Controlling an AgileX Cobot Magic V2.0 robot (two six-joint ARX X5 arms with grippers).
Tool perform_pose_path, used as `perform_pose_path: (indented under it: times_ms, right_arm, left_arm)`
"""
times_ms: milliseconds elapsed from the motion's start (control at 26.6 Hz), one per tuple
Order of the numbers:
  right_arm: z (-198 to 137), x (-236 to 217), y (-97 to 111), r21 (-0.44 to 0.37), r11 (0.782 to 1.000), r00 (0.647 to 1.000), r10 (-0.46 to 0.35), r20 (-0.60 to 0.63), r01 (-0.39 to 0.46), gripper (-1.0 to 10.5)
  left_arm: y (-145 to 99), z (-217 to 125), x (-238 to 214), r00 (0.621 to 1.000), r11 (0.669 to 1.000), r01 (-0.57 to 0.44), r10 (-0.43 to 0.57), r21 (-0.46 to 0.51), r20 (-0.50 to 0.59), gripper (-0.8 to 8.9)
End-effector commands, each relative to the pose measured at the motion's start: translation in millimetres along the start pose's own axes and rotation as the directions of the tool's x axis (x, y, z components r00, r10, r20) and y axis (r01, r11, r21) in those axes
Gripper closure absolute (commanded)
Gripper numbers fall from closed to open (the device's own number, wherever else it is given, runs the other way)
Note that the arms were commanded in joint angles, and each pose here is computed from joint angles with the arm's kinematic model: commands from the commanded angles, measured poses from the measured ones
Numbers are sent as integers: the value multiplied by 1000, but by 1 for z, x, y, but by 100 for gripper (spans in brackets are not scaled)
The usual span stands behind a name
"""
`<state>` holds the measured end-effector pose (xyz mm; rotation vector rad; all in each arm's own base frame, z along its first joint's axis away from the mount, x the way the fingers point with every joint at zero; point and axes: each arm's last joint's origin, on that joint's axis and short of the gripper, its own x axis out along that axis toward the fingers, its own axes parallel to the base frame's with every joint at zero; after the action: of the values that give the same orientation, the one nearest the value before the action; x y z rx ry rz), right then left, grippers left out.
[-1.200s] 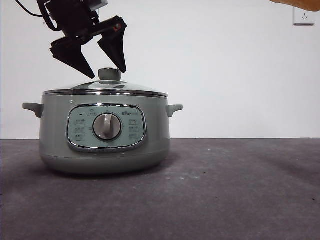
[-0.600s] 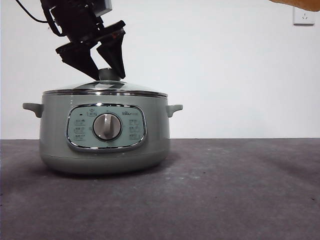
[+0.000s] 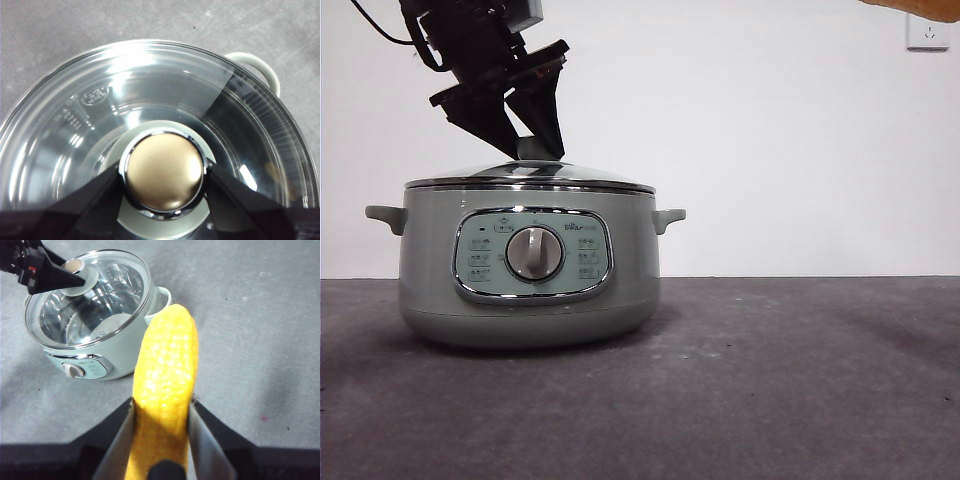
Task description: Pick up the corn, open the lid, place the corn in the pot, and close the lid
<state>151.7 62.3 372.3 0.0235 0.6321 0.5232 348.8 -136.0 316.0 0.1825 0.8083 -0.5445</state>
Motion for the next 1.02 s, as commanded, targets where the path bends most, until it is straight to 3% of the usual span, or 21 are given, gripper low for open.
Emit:
perform_pose_path:
  times_ms: [38,226,339,452,602,828,1017]
  right_arm:
    - [3,-1,1,-1,1000,1000,6,27,-6,958]
    - [7,5,0,-3,1000,999,9,42,-9,958]
    - [15,16,0,-13,997,994,79,73,-79,959]
    - [27,35,-1,18,988,984,149,100,-152,959]
    - [56,69,4,16,974,971,226,83,-228,959]
    - [113,128,42,-50,945,946,324,17,-323,959]
    - [136,175,66,-98,943,947,313,-66,-319,959]
  left_arm:
    - [0,8,-26,995,1000,-2,2,1,95,821]
    - [2,12,-92,967,999,-43,45,-12,252,821]
    - [2,4,-148,932,999,-39,46,-25,360,821]
    - [-1,-12,-204,885,994,-99,110,-48,452,821]
    - [-7,-47,-259,856,979,-173,203,-105,476,821]
    - [-25,-106,-277,843,970,-188,240,-155,481,821]
    - [-39,-145,-273,844,966,-168,243,-195,479,821]
